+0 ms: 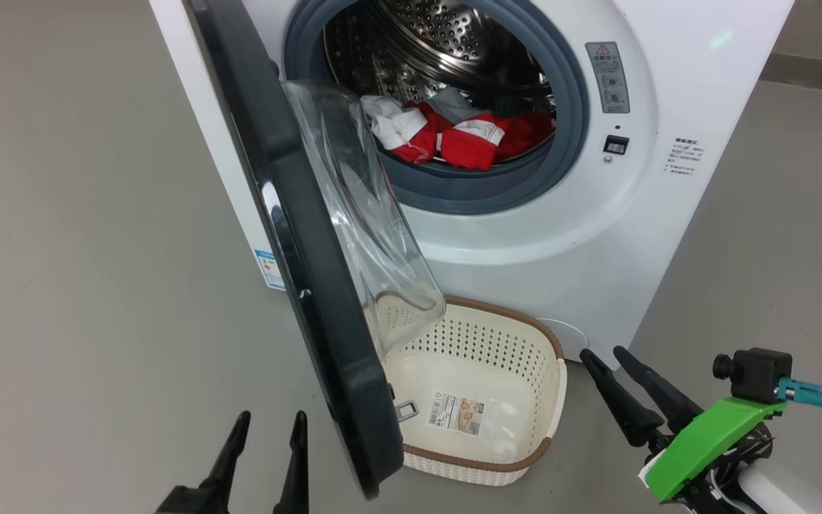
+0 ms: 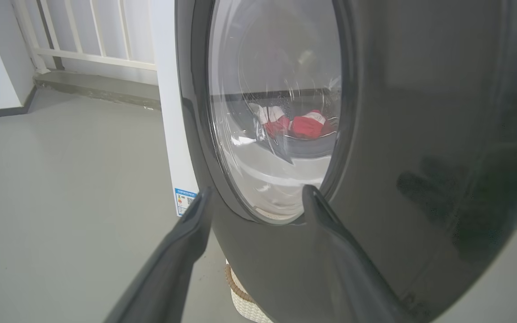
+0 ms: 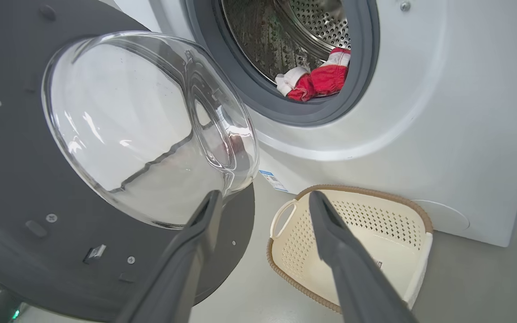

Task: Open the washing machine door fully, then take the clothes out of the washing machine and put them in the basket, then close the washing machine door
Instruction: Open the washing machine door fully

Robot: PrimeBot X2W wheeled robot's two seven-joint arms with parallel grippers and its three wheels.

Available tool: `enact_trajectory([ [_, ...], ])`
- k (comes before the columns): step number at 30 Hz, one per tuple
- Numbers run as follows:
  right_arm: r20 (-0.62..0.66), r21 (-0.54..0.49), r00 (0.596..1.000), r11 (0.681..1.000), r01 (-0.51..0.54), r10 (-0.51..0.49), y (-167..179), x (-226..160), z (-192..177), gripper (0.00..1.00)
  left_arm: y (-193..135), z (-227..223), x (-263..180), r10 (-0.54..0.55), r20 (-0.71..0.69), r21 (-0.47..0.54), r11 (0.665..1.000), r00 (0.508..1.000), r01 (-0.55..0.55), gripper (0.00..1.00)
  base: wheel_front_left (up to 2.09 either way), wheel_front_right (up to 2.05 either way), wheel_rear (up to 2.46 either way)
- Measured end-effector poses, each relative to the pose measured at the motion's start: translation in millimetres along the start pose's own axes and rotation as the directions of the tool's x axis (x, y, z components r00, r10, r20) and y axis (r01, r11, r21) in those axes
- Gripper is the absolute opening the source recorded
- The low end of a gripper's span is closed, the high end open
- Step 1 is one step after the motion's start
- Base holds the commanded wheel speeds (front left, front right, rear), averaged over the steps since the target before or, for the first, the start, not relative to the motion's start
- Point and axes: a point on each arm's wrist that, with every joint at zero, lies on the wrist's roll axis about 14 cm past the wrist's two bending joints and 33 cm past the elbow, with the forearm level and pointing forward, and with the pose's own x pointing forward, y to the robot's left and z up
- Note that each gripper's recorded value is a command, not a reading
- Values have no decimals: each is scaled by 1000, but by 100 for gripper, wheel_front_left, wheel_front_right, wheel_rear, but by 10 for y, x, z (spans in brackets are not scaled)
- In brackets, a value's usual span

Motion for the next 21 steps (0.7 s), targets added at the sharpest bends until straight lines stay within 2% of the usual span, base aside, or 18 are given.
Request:
enact_trajectory([
  [5, 10, -118, 1000, 993, -1, 2, -43, -18, 7, 100, 15, 22, -3, 3, 8, -2, 1000, 1000, -3, 100, 0, 0, 0],
  [11, 123, -221, 992, 975, 21, 6, -31, -10, 308, 100, 14, 29, 4, 2, 10, -3, 1000, 1000, -2, 100, 0, 0, 0],
  [16, 172, -267, 985, 961, 70, -24, -91, -115, 308, 100, 12, 33, 6, -4, 12, 2, 1000, 1000, 4, 100, 0, 0, 0],
  [21, 167, -333, 985, 938, 99, -45, -140, -213, 213, 100, 22, 40, 6, -2, 14, 2, 1000, 1000, 2, 100, 0, 0, 0],
])
